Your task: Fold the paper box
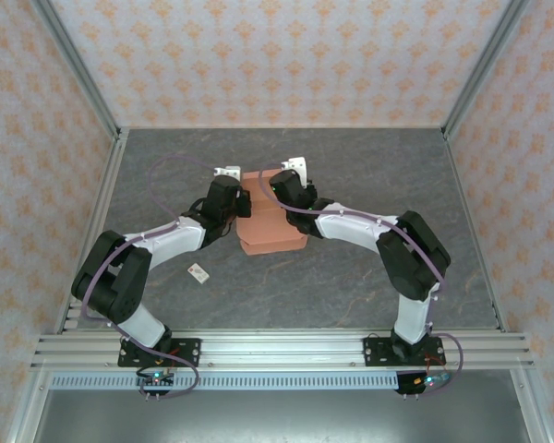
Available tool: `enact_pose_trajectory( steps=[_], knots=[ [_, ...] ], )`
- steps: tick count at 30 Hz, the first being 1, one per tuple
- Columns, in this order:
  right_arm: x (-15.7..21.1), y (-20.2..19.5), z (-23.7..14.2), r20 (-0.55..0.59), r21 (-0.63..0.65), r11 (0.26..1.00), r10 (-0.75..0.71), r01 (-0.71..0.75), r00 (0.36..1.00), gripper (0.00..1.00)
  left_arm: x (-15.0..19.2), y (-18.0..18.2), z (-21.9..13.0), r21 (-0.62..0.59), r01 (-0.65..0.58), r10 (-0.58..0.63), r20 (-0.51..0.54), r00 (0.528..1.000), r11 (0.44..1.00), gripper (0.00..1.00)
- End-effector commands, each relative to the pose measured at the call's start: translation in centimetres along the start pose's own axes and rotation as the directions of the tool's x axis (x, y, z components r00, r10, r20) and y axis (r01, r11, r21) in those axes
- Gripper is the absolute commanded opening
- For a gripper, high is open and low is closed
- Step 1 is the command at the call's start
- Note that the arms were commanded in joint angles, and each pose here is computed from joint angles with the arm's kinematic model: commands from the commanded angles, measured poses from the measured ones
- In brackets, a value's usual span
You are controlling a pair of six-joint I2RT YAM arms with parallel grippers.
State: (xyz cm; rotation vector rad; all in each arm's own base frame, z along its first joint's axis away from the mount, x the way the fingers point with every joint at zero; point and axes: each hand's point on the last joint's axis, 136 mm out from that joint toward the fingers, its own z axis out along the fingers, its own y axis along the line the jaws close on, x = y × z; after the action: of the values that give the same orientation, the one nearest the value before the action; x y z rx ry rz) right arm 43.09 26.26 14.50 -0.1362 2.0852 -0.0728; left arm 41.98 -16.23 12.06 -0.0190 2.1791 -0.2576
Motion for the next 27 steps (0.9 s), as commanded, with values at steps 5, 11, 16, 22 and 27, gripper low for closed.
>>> enact_pose_trajectory(
  steps=[5, 11, 16, 22, 27],
  knots=[
    [-0.9, 0.2, -0.9, -0.013, -0.074, 0.997, 0.015, -0.016, 1.000, 0.32, -1.0, 0.2, -0.2, -0.032, -0.008, 0.008, 0.007, 1.000, 0.999, 0.00],
    [-0.7, 1.0, -2.0, -0.037, -0.157, 0.987, 0.021, -0.027, 0.999, 0.44, -0.9, 0.6, 0.0, -0.062, -0.011, 0.011, -0.005, 1.000, 0.998, 0.00],
    [-0.4, 1.6, -3.2, -0.067, -0.227, 0.973, 0.033, -0.048, 0.997, 0.55, -0.7, 0.8, 0.3, -0.080, -0.018, 0.017, -0.017, 1.000, 0.997, 0.00],
    [-0.6, 1.7, -5.8, -0.107, -0.309, 0.948, 0.041, -0.072, 0.993, 0.66, -0.2, 1.1, 0.4, -0.097, -0.049, 0.041, -0.080, 0.996, 0.994, 0.00],
    [0.7, 2.4, -8.6, -0.204, -0.410, 0.901, 0.060, -0.141, 0.977, 0.66, 1.2, 1.3, -0.2, -0.084, -0.076, 0.058, -0.195, 0.979, 0.994, 0.00]
  ],
)
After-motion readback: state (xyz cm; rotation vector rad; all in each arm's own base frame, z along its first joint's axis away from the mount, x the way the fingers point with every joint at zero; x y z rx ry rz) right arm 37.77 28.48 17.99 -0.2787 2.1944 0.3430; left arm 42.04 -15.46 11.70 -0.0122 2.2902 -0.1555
